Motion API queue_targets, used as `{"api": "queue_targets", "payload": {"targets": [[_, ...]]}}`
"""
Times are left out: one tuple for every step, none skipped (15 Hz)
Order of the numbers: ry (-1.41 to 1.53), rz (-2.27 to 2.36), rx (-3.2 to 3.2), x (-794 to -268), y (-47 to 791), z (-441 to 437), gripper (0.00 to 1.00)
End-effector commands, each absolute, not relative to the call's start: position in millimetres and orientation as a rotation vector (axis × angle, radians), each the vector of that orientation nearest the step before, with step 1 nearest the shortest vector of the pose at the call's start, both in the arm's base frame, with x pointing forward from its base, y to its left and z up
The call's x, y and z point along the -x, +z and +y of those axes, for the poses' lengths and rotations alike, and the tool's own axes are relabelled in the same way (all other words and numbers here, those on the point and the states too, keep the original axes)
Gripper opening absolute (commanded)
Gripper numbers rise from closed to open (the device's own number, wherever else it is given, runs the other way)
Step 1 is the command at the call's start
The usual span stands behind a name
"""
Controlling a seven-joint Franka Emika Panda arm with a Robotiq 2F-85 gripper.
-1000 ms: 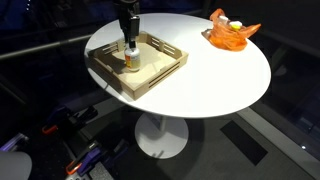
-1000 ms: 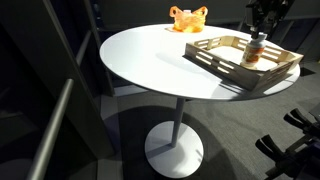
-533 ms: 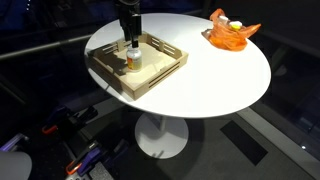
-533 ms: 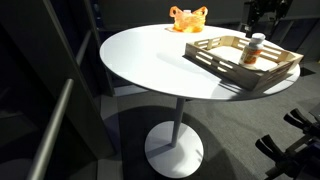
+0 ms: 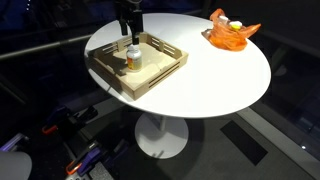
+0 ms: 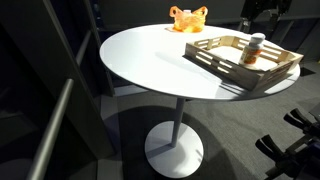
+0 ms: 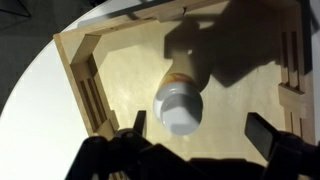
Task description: Remove the cap from the bottle in the crate and put it in the crate
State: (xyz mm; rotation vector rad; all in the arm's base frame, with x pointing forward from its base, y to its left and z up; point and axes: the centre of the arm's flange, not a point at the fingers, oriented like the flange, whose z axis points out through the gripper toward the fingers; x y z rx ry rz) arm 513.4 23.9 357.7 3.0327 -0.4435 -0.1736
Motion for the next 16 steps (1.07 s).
{"api": "queue_targets", "payload": {"targets": [[-0.187, -0.387, -3.060, -512.1, 366.0, 17.2, 1.00], [-0.191, -0.370, -3.052, -512.6, 364.6, 17.2, 1.00], [-0.190, -0.354, -3.043, -512.8, 363.7, 18.4, 1.00], [-0.182, -0.337, -3.033, -512.7, 363.8, 20.7, 1.00], [-0.177, -0.320, -3.027, -512.7, 364.3, 22.4, 1.00], [-0.171, -0.304, -3.019, -512.7, 364.7, 24.5, 1.00], [-0.165, -0.292, -3.011, -512.8, 364.9, 26.7, 1.00], [-0.162, -0.280, -3.002, -513.0, 364.4, 28.4, 1.00], [-0.161, -0.268, -2.994, -513.0, 363.2, 30.1, 1.00], [-0.159, -0.257, -2.987, -512.8, 362.3, 31.5, 1.00], [-0.156, -0.246, -2.978, -512.4, 360.8, 33.0, 1.00], [-0.154, -0.235, -2.968, -512.1, 359.0, 34.7, 1.00], [-0.150, -0.225, -2.956, -511.8, 357.3, 35.9, 1.00], [-0.151, -0.212, -2.946, -511.3, 354.7, 37.1, 1.00], [-0.147, -0.203, -2.934, -511.0, 352.1, 37.9, 1.00], [-0.148, -0.194, -2.924, -510.7, 349.8, 38.8, 1.00]]}}
